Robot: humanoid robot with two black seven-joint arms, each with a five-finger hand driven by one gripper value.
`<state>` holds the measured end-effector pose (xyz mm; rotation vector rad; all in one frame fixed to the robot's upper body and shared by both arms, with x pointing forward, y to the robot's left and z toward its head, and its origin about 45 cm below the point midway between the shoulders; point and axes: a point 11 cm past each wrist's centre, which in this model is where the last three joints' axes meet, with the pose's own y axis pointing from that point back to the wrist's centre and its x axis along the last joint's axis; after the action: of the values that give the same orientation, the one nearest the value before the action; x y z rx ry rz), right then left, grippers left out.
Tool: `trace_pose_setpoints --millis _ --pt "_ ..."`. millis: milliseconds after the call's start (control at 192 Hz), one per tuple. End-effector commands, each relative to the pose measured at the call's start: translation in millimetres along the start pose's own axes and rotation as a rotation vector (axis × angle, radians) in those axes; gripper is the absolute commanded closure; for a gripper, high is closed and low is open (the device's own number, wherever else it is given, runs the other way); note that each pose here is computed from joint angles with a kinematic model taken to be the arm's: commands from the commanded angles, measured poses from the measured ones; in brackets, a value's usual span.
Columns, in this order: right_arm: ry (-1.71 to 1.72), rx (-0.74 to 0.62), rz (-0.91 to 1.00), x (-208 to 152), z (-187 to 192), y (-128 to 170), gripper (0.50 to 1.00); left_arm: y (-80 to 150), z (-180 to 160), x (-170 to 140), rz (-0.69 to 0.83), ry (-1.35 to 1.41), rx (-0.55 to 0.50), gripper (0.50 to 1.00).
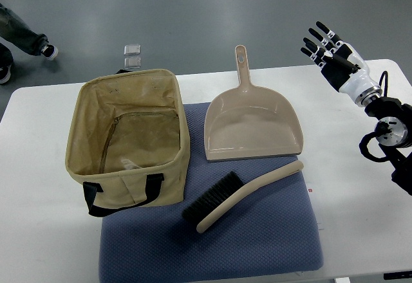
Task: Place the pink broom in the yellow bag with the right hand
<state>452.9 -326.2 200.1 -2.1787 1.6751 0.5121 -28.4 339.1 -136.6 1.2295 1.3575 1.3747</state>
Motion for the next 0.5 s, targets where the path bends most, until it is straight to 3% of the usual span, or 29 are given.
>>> trace_pose_setpoints --millis 0,495 --pt "0.001 -0.001 -0.001 -0.1 0.3 0.0 0.572 0.0 0.1 0.1 0.000 0.004 0.000 0.500" --pt "0.000 -0.001 -0.004 -0.5 0.3 0.0 0.572 0.1 0.1 3.6 0.012 -0.001 0.000 0.500"
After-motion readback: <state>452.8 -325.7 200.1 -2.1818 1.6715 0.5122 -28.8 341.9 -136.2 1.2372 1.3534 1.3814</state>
